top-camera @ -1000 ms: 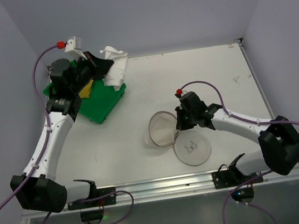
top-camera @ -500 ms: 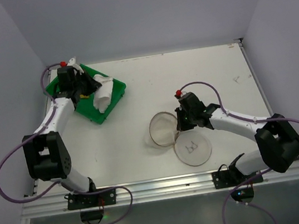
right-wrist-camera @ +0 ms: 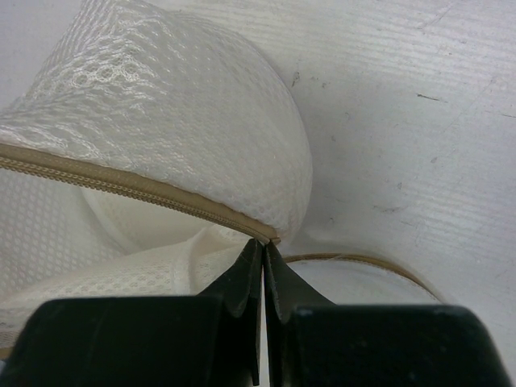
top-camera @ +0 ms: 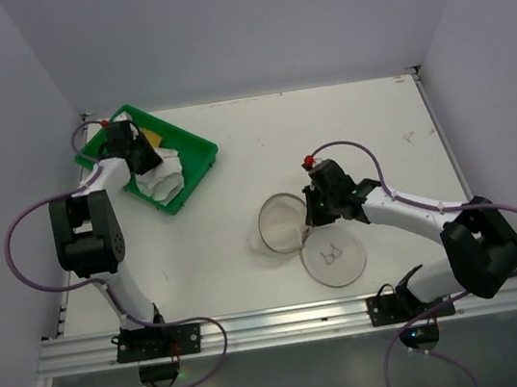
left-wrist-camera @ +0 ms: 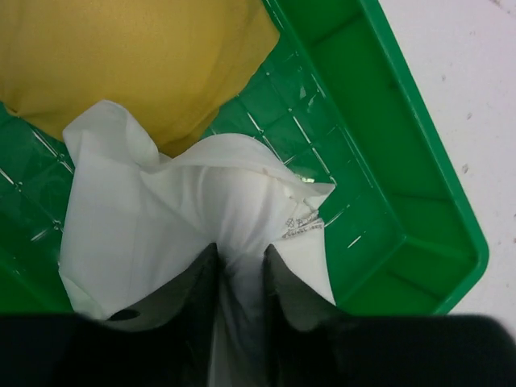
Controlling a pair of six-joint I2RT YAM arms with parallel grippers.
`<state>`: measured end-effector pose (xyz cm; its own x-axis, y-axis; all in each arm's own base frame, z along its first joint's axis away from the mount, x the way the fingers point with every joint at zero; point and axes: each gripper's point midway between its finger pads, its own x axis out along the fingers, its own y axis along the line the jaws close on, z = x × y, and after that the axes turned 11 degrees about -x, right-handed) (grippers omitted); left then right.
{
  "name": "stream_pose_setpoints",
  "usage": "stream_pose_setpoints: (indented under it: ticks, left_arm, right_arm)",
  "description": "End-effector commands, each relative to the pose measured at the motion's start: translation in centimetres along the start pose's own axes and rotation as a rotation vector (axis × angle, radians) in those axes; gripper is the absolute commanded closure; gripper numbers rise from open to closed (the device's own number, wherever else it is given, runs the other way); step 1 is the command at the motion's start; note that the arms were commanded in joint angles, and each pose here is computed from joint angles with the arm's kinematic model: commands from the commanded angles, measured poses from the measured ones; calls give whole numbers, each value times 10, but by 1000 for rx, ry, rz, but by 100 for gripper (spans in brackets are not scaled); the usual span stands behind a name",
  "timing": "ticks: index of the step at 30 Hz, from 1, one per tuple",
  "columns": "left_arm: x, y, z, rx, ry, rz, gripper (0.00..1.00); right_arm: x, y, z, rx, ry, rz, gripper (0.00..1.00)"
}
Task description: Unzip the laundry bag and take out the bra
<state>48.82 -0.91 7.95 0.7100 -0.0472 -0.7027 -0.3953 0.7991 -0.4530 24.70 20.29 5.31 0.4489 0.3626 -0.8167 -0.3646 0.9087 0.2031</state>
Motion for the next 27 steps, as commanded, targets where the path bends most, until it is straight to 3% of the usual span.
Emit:
stream_pose_setpoints:
  ticks: [1,2,3,4,6,9,13,18,23,27]
  left_arm:
    - [-4,-19,15,9,-38,-35,57]
    - [-7,-24,13,9,-32,-47,47]
    - [-11,-30,13,12,-34,-63,23]
    - [-25,-41,19,14,-52,-89,16]
    - [-44,-60,13,14,-43,-139,5]
    - [-96,-98,13,54,-91,-242,0]
    - [-163,-151,-35,214,-66,-363,3]
    - [-191,-165,-134,340,72,-446,14]
    - [-205,-176,-226,442,211,-507,19]
    - [-208,-179,-282,513,296,-524,32]
  right_arm:
    - [-4,3,10,-11,-24,9,99]
    - [-5,3,11,-11,-28,8,98]
    - [-8,3,14,-11,-39,8,97]
    - [-10,3,15,-11,-38,7,96]
    - [-15,6,22,-16,-51,12,94]
    - [-24,10,32,-25,-68,25,87]
    - [-43,11,44,-6,-112,10,77]
    - [-60,9,40,64,-146,3,54]
    - [-63,0,0,165,-58,-4,49]
    - [-62,-3,-35,251,1,43,45]
